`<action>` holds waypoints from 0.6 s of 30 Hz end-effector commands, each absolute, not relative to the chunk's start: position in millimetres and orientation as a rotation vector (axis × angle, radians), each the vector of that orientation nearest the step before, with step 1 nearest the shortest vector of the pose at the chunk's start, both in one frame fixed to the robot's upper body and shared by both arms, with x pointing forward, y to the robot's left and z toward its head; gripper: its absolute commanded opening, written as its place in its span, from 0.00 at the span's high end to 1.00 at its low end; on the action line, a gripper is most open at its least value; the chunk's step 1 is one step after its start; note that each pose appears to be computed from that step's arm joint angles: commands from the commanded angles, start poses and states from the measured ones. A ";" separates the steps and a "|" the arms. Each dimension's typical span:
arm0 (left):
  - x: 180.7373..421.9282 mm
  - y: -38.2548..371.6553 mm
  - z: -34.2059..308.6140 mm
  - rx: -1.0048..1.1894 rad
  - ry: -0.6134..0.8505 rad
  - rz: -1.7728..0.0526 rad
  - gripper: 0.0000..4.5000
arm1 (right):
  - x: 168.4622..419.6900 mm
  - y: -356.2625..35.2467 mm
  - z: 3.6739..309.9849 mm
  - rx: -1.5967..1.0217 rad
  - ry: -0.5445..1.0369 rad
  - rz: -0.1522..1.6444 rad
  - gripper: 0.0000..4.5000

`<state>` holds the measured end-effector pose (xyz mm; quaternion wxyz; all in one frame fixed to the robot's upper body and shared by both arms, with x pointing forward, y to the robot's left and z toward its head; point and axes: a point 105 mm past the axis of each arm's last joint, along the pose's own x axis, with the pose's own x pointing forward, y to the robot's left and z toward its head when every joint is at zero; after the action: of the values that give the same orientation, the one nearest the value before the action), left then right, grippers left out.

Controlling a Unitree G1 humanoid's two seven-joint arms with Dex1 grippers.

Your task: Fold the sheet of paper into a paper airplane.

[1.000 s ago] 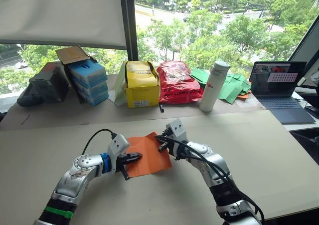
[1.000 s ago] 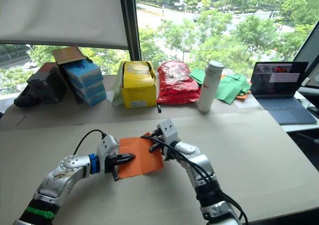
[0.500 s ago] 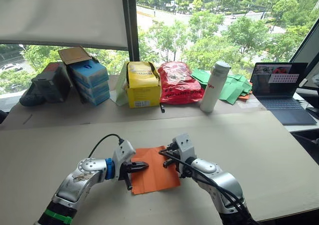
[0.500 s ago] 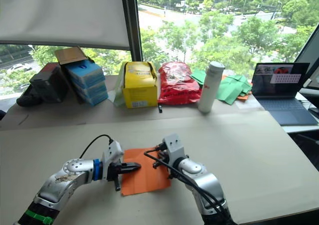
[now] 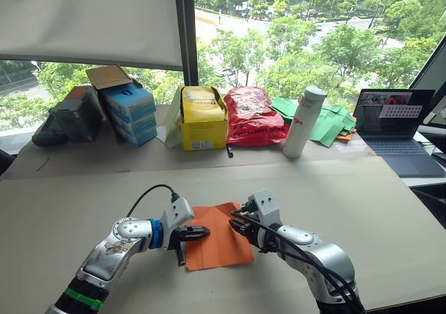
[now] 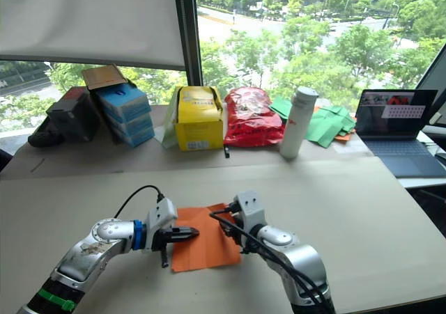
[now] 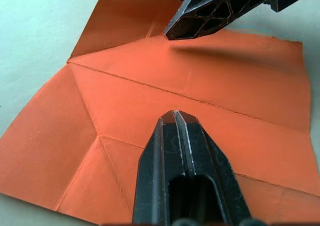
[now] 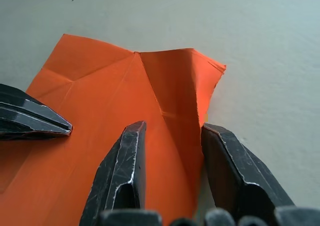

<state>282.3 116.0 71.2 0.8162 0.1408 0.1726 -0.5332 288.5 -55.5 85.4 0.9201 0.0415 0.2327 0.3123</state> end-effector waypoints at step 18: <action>283.1 121.7 59.5 0.337 0.414 -1.118 1.00 | 326.3 -44.3 107.2 0.451 0.349 0.728 0.58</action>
<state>283.6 115.2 70.7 0.8147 0.1479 0.1687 -0.5348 326.9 -48.0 95.9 0.8965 0.2158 0.1941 0.3349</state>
